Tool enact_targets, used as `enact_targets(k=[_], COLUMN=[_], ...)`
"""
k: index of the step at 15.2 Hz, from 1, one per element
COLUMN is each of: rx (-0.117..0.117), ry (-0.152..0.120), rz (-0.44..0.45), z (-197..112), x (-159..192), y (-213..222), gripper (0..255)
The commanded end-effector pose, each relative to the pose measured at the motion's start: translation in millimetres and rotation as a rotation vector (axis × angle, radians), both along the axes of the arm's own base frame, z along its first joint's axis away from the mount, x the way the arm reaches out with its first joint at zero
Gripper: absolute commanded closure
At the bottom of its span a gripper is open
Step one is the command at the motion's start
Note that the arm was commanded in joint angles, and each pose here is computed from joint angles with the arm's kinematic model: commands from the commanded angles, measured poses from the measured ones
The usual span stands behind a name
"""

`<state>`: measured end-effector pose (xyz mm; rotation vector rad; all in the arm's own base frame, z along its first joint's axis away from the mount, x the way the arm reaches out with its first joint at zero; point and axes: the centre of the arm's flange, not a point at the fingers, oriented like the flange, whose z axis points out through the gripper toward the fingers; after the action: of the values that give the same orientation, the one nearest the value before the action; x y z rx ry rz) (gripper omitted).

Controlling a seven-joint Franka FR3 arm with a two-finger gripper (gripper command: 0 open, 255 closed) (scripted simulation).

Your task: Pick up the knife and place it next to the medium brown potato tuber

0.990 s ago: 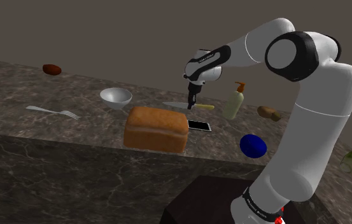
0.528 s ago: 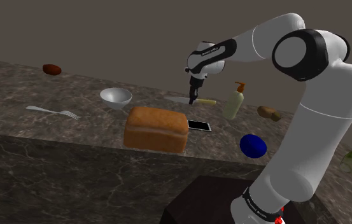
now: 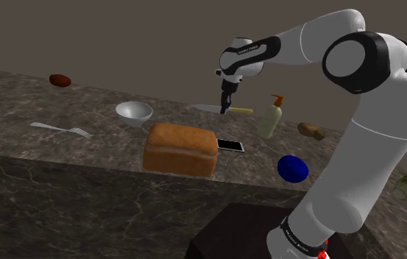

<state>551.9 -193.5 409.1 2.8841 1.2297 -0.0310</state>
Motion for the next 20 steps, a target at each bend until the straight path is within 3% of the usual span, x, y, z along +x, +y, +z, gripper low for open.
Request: enact_targets(k=[1,12,20], rx=[0.000,0.000,0.000], ry=[0.001,0.001,0.001], rz=[0.000,0.000,0.000], z=[10.9,63.7,63.9], x=[-1.1,-1.1,-92.9], y=[-0.4,-0.4,-52.6], gripper=[255,255,255])
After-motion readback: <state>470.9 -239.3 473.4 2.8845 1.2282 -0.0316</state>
